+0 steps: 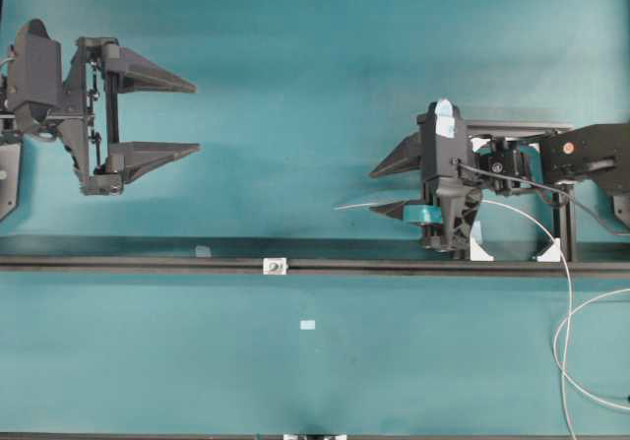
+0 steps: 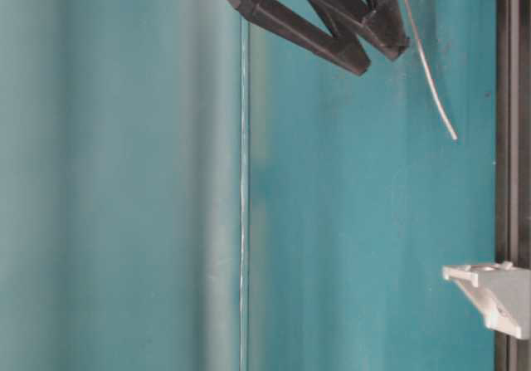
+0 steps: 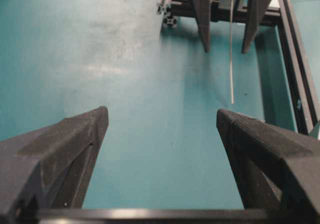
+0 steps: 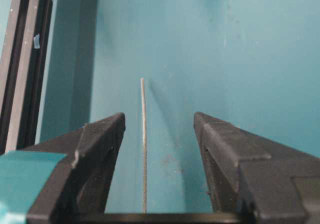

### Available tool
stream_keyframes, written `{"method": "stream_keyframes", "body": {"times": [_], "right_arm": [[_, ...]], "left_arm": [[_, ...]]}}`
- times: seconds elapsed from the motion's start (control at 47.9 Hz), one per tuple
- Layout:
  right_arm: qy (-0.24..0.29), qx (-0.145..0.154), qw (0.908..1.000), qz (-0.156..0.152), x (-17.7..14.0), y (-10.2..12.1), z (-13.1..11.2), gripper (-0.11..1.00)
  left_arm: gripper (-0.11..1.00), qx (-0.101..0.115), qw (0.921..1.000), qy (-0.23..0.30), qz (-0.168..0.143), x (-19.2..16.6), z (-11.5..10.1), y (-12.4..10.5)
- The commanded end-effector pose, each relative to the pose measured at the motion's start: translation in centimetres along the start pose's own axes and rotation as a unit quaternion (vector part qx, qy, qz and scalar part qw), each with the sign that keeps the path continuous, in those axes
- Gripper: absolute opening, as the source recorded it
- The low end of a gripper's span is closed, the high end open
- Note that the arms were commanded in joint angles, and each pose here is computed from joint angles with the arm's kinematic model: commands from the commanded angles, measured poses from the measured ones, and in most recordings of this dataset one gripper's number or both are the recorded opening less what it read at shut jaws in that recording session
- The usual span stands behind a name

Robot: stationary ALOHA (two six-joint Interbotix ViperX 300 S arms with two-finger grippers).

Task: Insert the wire into the hole on the left side and pull it with the left arm.
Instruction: 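Close the right gripper on the white wire's free end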

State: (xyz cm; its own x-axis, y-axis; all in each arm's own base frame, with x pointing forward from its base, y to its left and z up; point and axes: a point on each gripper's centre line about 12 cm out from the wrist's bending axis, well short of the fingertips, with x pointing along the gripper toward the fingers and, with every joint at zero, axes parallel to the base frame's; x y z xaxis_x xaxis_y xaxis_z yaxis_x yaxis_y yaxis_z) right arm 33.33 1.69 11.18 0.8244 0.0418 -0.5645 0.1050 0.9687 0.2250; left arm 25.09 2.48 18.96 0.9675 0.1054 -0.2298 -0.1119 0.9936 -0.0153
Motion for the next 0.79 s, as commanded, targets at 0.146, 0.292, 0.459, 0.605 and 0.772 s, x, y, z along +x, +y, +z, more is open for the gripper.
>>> {"method": "stream_keyframes", "body": {"times": [0.146,0.292,0.459,0.605,0.772], "right_arm": [[-0.013,0.006,0.9999,0.005,0.3,0.3,0.8,0.66],[-0.008,0.008,0.9999,0.003,0.4,0.3,0.6,0.65],[0.008,0.008,0.9999,-0.001,0.4,0.2,0.2,0.65],[0.017,0.008,0.9998,-0.004,0.4,0.1,0.0,0.65],[0.02,0.008,0.9998,-0.005,0.5,0.1,-0.1,0.65]], "left_arm": [[0.77,0.0,1.0,-0.008,0.002,0.0,0.4,0.1],[0.77,0.0,1.0,-0.008,0.002,0.0,0.4,0.1],[0.77,-0.001,1.0,-0.008,0.002,0.0,0.4,0.1],[0.77,-0.001,1.0,-0.008,0.003,0.0,0.3,0.1],[0.77,-0.001,1.0,-0.008,0.003,0.0,0.3,0.1]]}}
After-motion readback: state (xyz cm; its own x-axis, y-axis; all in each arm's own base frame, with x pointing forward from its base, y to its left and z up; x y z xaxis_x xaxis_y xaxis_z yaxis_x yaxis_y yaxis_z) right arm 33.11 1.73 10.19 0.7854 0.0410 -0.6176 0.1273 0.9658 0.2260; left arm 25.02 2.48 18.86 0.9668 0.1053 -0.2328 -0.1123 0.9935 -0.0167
